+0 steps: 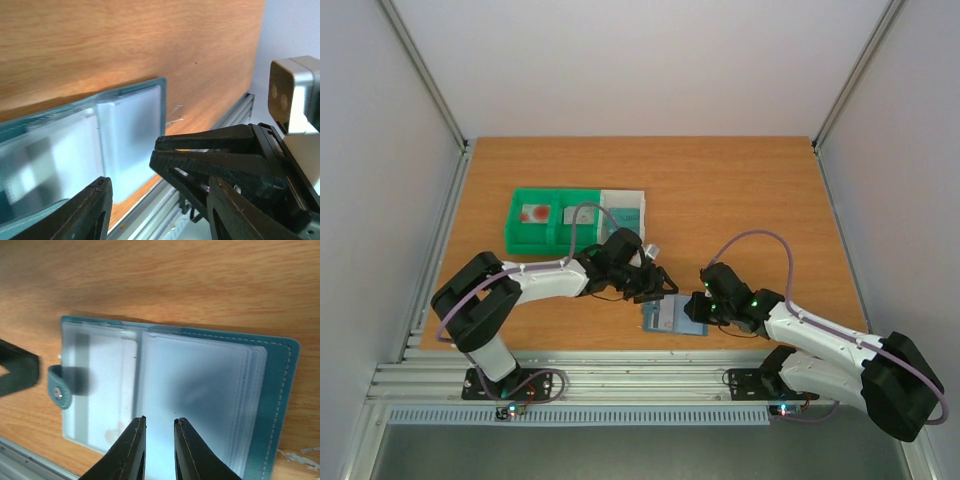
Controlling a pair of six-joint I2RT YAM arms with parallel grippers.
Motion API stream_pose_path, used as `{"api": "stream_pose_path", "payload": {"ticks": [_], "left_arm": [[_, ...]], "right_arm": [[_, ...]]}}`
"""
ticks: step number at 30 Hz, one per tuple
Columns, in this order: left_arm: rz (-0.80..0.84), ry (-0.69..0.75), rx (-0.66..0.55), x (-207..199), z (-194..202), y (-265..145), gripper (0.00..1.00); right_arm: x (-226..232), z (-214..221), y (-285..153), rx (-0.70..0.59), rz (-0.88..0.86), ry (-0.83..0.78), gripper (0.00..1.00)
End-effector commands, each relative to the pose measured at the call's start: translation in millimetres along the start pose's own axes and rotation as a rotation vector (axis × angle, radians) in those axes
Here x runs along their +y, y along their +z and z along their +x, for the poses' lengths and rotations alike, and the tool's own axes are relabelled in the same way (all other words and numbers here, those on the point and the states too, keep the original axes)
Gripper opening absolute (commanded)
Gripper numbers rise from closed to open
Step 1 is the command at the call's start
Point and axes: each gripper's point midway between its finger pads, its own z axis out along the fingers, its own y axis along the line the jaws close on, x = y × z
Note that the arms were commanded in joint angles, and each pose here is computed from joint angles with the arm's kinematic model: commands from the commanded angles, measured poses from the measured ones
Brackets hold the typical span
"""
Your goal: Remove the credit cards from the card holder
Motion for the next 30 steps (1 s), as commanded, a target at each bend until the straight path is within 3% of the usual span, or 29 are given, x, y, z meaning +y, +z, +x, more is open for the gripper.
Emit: {"api": "stream_pose_path", "payload": {"ticks": [1,9,30], "left_arm": [[-0.149,0.077,-0.047,18,-8,-19,0.54],[-0.199,0.076,-0.017,37,-8,-17,0.68],[-0.119,0.053,0.019,38,-15,8,0.67]], "right_arm": [[-15,5,9,-0.003,0.056,-0.001,0.18],[-34,17,25,0.031,0.106,0.017,0.16],[-46,28,31,0.050,0.121,0.055,0.14]]}}
